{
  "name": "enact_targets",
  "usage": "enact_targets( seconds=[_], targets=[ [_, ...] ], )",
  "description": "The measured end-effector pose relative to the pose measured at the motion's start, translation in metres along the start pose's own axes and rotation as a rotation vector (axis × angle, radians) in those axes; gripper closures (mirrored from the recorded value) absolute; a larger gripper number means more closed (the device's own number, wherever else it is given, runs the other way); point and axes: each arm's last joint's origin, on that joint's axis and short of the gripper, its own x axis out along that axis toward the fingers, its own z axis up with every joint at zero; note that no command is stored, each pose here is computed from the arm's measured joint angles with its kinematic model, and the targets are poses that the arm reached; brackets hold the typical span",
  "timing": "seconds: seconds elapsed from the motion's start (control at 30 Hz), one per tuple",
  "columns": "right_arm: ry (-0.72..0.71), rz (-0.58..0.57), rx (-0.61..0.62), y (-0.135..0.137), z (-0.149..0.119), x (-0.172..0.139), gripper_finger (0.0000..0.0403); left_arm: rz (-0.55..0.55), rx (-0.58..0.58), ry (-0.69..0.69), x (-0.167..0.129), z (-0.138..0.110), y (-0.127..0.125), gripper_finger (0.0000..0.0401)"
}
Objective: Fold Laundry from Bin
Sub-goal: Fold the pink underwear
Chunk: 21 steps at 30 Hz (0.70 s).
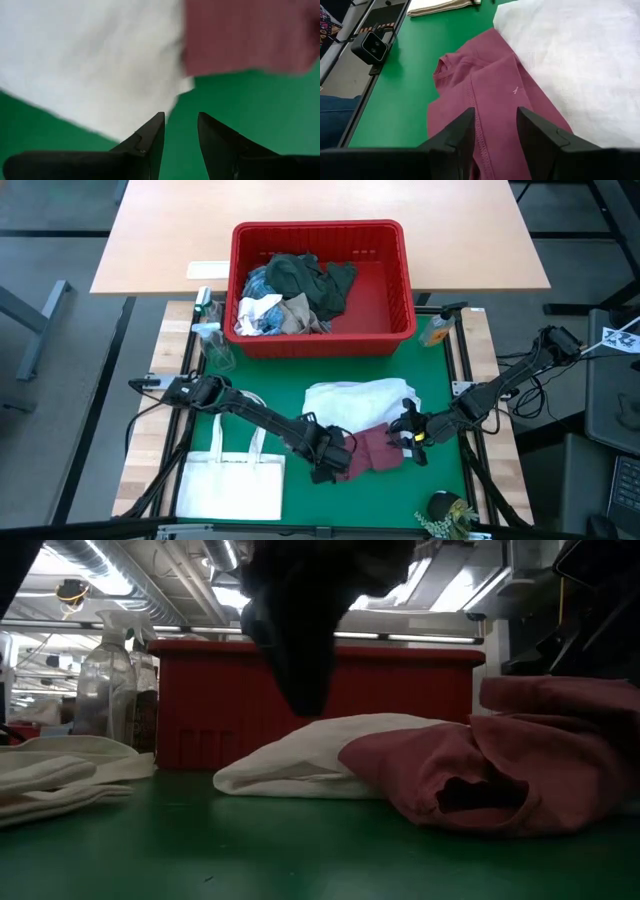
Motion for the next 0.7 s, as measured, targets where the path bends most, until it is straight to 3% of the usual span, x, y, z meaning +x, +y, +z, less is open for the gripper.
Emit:
enact_targets(
  seconds=[0.1, 0.27, 0.57, 0.7],
  targets=[
    [0.0, 0.0, 0.0, 0.0, 0.0, 0.0, 0.0258, 0.006, 0.134, 0.058, 0.001, -0.002, 0.005, 0.0289],
    [0.001, -0.001, 0.0, 0.0, 0.0, 0.0, 0.0258, -0.123, 0.299, 0.11, 0.015, -0.004, 0.003, 0.0289],
    [0.001, -0.001, 0.0, 0.0, 0.0, 0.0, 0.0258, -0.31, 0.305, 0.116, 0.041, 0.003, 0.009, 0.0289],
    [0.002, -0.001, -0.001, 0.0, 0.0, 0.0, 0.0258, -0.308, 0.343, 0.109, 0.041, 0.004, 0.011, 0.0289]
  ],
)
